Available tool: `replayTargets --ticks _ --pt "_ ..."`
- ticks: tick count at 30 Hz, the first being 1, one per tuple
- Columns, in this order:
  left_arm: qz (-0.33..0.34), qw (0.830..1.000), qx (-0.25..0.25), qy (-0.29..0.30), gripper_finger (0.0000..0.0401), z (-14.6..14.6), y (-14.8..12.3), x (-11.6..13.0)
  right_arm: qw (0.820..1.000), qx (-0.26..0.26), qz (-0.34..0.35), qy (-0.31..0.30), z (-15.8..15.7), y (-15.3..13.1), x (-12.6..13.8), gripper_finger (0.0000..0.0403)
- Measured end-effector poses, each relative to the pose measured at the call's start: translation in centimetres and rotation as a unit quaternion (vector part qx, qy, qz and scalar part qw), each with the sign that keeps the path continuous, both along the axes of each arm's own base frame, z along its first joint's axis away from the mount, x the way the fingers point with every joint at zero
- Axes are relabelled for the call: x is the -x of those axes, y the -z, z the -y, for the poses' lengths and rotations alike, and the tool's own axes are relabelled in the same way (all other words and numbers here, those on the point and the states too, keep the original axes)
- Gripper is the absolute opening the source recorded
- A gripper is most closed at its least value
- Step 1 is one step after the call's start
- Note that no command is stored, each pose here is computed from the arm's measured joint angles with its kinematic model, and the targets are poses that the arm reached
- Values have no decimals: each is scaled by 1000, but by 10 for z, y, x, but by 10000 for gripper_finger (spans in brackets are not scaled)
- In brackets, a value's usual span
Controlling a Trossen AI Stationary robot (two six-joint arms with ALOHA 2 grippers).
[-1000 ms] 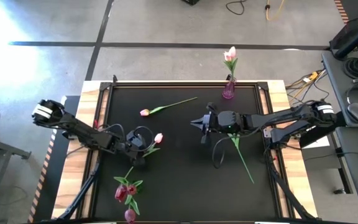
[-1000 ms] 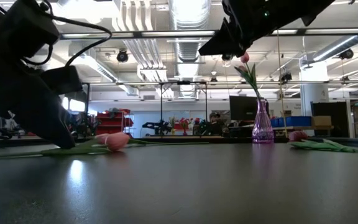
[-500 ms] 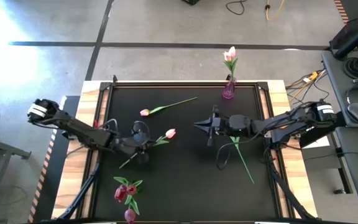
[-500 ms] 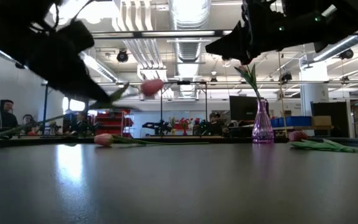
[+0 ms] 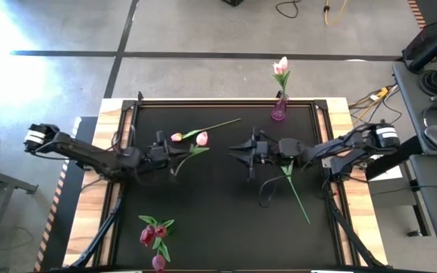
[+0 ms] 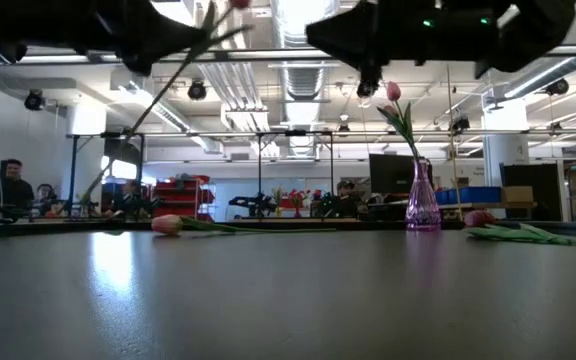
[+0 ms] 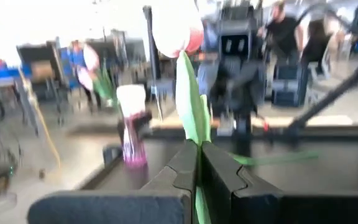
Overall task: Sort flowers into vase by color
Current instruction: Put the pink flower into the violet vase
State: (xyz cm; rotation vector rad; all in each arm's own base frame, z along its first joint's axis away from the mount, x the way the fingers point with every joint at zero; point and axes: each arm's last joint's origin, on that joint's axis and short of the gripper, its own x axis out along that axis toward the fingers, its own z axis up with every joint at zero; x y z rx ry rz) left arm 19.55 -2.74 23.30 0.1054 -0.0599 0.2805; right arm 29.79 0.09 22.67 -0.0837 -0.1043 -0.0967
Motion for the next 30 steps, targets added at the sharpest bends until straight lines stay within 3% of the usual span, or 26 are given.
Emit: replayTargets --ticks 7,12,19,25,30 --pt "76 996 -46 30 0 0 -22 7 999 -13 29 -2 -1 -17 -52 184" --pt "90 993 -50 50 0 0 -29 6 998 -29 56 -14 -2 -28 -92 205" --pt "75 994 -52 52 0 2 -24 1 994 -23 83 -62 -5 -38 -127 192" --pt "63 995 -54 54 0 2 -20 -2 994 -22 85 -62 -5 -40 -132 161" --pt "54 995 -56 56 0 3 -16 -5 994 -16 91 -60 -5 -44 -130 107"
